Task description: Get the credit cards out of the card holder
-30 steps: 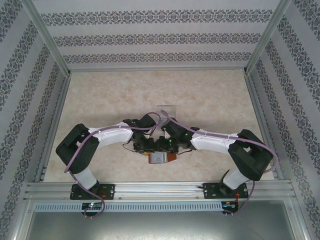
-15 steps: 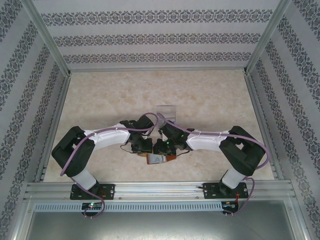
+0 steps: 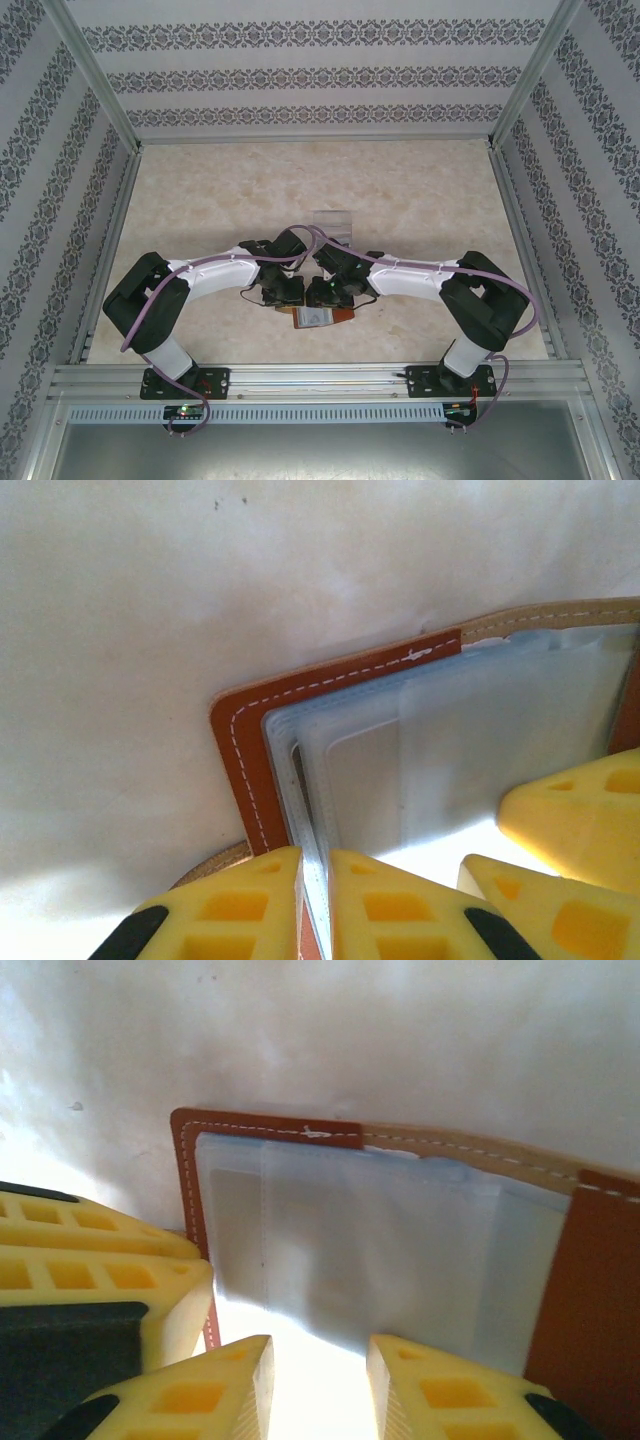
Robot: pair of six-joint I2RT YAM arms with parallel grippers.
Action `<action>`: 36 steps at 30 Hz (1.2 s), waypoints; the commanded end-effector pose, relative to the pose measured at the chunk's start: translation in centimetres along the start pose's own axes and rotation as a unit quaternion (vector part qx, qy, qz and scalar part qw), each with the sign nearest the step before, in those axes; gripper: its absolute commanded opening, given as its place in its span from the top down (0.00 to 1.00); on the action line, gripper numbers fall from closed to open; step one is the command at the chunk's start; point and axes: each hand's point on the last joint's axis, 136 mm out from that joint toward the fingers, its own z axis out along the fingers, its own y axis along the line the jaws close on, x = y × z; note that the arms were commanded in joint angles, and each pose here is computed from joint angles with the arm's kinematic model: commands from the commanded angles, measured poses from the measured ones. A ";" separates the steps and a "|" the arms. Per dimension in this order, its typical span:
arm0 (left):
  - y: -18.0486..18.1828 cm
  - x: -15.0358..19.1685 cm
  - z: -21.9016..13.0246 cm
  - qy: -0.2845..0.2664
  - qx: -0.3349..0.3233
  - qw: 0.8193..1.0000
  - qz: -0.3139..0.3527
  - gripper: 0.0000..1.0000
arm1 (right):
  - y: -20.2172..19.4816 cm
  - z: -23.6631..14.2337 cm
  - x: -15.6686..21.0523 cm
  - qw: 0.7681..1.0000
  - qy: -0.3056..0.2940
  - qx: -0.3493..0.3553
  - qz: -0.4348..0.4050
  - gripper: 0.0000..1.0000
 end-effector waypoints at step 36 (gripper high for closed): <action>-0.5 -0.2 0.1 0.007 0.013 1.000 0.001 0.83 | -7.4 -6.1 0.2 0.940 -0.029 0.326 -0.098 0.40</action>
